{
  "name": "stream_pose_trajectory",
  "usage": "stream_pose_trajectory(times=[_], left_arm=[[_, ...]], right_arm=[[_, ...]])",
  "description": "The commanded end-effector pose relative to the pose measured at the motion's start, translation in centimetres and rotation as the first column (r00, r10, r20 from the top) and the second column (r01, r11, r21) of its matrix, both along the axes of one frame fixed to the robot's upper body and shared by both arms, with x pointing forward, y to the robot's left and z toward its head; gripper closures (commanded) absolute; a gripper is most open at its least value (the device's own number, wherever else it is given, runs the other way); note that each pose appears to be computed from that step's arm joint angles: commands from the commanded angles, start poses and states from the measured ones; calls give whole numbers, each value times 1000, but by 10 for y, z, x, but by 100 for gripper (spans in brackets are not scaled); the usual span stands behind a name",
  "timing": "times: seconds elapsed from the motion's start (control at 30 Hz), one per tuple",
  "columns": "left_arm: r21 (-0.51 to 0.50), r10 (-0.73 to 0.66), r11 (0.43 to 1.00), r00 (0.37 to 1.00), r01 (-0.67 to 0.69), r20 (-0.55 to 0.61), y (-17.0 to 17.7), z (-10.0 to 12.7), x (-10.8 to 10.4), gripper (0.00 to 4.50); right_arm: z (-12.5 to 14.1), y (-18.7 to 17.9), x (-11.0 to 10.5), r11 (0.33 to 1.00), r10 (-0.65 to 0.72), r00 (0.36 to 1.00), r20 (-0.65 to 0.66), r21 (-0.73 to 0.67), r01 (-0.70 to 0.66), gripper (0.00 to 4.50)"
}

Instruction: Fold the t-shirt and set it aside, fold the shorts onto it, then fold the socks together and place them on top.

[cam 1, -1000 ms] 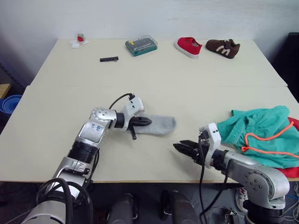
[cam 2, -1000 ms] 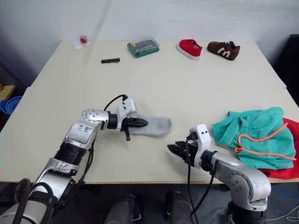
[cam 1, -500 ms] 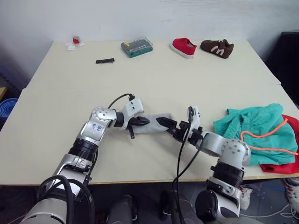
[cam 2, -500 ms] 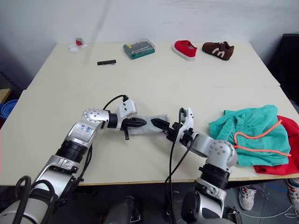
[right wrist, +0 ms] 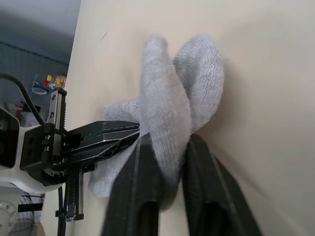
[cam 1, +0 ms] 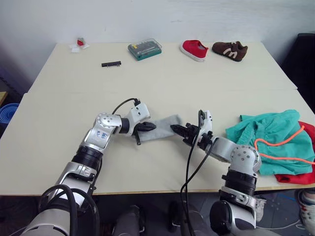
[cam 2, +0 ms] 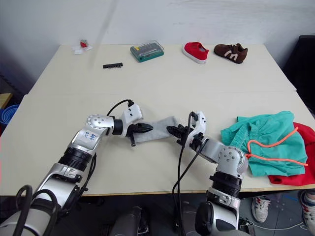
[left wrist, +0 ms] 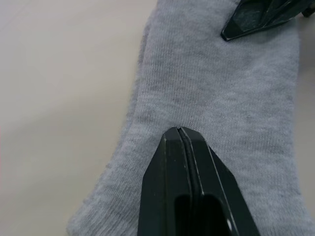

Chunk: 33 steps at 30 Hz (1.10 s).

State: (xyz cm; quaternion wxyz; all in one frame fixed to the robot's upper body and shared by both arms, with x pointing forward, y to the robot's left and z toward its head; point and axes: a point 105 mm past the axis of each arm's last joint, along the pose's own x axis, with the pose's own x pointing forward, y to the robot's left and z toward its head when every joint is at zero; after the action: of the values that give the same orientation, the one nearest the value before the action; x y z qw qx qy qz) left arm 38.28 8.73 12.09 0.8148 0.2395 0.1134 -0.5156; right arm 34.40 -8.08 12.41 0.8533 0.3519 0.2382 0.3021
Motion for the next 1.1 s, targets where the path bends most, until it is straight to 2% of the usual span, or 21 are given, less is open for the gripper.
stream_pose_trajectory(times=[0.03, 0.4, 0.57, 0.77, 0.9, 1.1], left_arm=[[22, 46, 999, 999, -46, -9, 9, -8, 3, 450], [8, 54, 999, 999, -54, -3, 9, -5, 2, 450], [7, 65, 998, 998, -64, -3, 12, -5, 1, 450], [-6, 77, 997, 997, -77, -3, 13, -3, 1, 450], [-43, 107, 993, 994, -108, -14, 15, 2, 3, 450], [-148, 170, 975, 985, -168, 1, 21, 23, 7, 450]], right_arm=[[23, 10, -4, 997, 71, 987, 143, -33, -67, 448], [18, 10, 0, 993, 93, 984, 151, -86, -81, 448], [34, 32, -10, 973, 220, 941, 256, -122, -194, 448], [38, 44, -10, 961, 267, 920, 287, -147, -233, 448], [37, 58, -11, 931, 345, 882, 322, -240, -276, 448], [28, 67, -3, 909, 373, 869, 325, -313, -274, 448]])
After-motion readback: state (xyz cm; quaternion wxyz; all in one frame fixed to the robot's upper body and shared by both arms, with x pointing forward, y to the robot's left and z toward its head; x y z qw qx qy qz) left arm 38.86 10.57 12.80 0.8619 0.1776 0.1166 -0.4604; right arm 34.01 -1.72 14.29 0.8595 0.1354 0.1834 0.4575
